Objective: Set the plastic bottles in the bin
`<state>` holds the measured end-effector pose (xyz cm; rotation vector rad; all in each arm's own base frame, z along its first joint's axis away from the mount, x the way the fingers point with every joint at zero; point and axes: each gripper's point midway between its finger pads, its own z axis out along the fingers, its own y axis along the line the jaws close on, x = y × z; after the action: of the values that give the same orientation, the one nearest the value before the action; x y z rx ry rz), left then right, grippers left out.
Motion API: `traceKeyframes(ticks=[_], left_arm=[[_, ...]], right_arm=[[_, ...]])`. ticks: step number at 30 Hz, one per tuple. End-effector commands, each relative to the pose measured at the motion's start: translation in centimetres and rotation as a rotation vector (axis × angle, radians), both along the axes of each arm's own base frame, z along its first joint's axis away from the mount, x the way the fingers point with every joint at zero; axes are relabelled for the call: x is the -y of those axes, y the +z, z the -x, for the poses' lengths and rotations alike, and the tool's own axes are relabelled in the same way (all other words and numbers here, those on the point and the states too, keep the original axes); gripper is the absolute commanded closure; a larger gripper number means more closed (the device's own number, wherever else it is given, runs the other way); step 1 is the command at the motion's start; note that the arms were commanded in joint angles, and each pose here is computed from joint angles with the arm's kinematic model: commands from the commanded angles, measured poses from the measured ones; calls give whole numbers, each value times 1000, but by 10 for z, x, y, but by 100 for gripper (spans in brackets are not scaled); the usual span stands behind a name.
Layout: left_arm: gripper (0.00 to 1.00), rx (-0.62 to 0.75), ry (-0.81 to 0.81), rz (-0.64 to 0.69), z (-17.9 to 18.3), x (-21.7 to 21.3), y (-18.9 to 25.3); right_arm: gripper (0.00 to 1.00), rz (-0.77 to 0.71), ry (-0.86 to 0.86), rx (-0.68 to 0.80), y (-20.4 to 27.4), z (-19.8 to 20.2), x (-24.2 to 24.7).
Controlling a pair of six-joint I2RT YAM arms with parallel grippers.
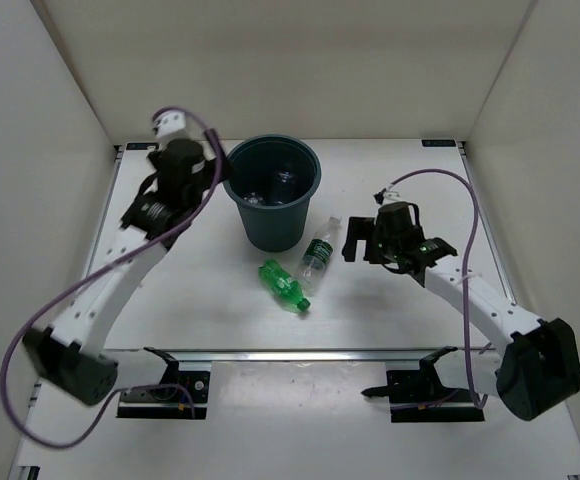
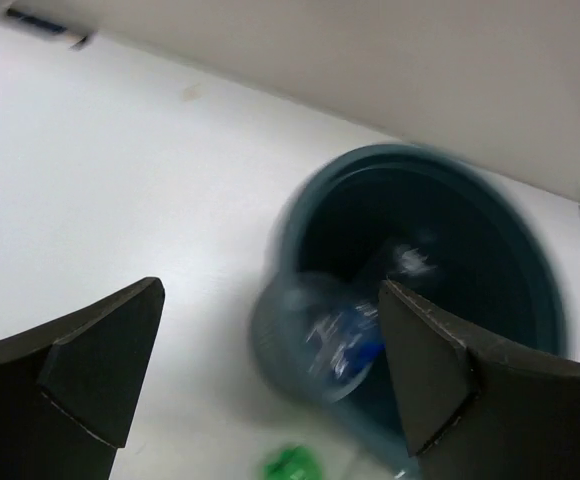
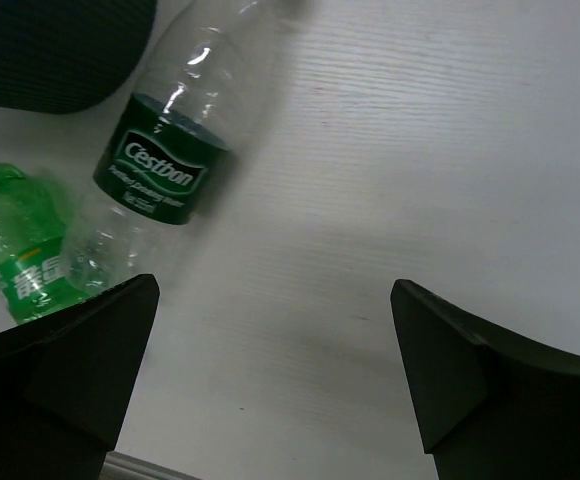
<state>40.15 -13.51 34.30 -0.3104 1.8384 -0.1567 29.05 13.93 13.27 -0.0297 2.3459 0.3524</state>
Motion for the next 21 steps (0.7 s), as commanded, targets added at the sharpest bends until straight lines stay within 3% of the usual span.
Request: traceKeyframes(ticks=[1,2,4,9,12,17,21], left_arm=[[1,-162,144,-4,63,-69,-61],[1,-147,178,21,77,-85,-58],[1,-223,195,34,109,-104,-93],[2,-233,288,68,161,-141,-106],[1,-202,310,69,175,-145,-106],[1,-160,293,90,181,-144,-96],[1,-165,290,83,186,-144,-94]], right_arm=[[1,-111,-8,42,15,-23,-32],[1,-141,-21,57,20,-28,-36],[1,-153,-16,58,18,-38,-50],[1,-168,-54,56,11,-57,-73],[1,-176,-54,30,-1,-67,-85],[1,-61,-155,-12,-33,-79,-86],[1,-92,-168,-35,-54,-84,-90]])
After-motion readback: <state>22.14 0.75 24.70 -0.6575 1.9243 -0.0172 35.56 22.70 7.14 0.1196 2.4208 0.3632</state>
